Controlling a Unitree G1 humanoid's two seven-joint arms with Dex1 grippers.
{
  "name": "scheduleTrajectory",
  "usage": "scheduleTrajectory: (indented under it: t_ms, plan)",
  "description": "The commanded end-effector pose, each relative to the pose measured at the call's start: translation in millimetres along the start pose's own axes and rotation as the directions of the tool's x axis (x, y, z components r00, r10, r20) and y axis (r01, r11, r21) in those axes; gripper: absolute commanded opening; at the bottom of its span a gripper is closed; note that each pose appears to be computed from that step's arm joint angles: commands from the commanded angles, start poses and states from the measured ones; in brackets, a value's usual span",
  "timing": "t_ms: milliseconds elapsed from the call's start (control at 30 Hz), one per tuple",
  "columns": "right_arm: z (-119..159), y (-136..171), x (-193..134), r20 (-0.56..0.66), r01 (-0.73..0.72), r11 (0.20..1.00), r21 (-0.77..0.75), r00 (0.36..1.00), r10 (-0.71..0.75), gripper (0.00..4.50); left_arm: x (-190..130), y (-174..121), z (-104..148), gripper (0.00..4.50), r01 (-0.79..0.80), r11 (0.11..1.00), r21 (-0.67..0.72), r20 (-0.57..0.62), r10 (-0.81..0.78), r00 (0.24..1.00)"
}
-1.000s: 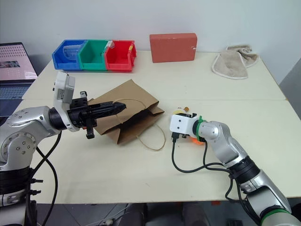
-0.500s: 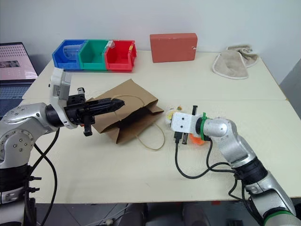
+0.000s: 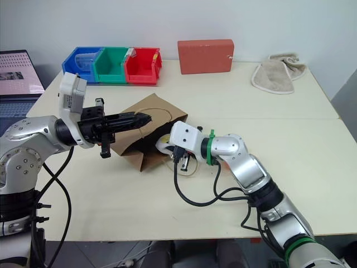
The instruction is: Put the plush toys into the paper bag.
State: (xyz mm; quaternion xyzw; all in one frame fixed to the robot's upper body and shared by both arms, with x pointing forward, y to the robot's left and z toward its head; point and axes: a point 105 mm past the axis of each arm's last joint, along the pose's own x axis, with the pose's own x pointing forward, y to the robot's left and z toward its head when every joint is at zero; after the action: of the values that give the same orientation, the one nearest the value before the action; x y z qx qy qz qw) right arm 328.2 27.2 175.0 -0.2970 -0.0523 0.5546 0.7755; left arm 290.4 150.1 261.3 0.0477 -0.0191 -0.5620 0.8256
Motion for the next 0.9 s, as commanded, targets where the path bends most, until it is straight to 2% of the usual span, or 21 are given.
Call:
scheduleTrajectory:
  t_ms: [33, 167, 300, 433, 733, 900]
  plan:
    - [24, -13, 16, 0.072, 0.063, 0.996, -0.064, 0.996, -0.058, 0.05, 4, -10, 11, 0.00, 0.040, 0.999, 0.036, 0.022, -0.041, 0.999]
    - [31, -16, 31, 0.084, 0.069, 0.995, -0.070, 0.994, -0.063, 0.05, 8, -10, 10, 0.00, 0.044, 0.999, 0.026, 0.043, -0.045, 0.998]
    - [33, -26, 43, 0.097, 0.132, 0.991, -0.036, 0.987, -0.128, 0.05, 12, -8, 15, 0.00, 0.040, 0.999, 0.003, 0.109, -0.040, 0.993]
    - [33, -33, 45, 0.116, 0.179, 0.984, -0.009, 0.977, -0.177, 1.12, 10, -2, 16, 0.00, 0.022, 1.000, -0.021, 0.134, -0.019, 0.991]
    - [35, -31, 30, 0.123, 0.153, 0.988, 0.031, 0.980, -0.156, 4.43, 7, 5, 17, 0.00, 0.003, 1.000, -0.023, 0.141, 0.001, 0.990]
    - [41, -25, 18, 0.131, 0.089, 0.994, 0.064, 0.987, -0.097, 4.47, 7, 6, 15, 0.00, 0.000, 1.000, -0.021, 0.134, 0.002, 0.991]
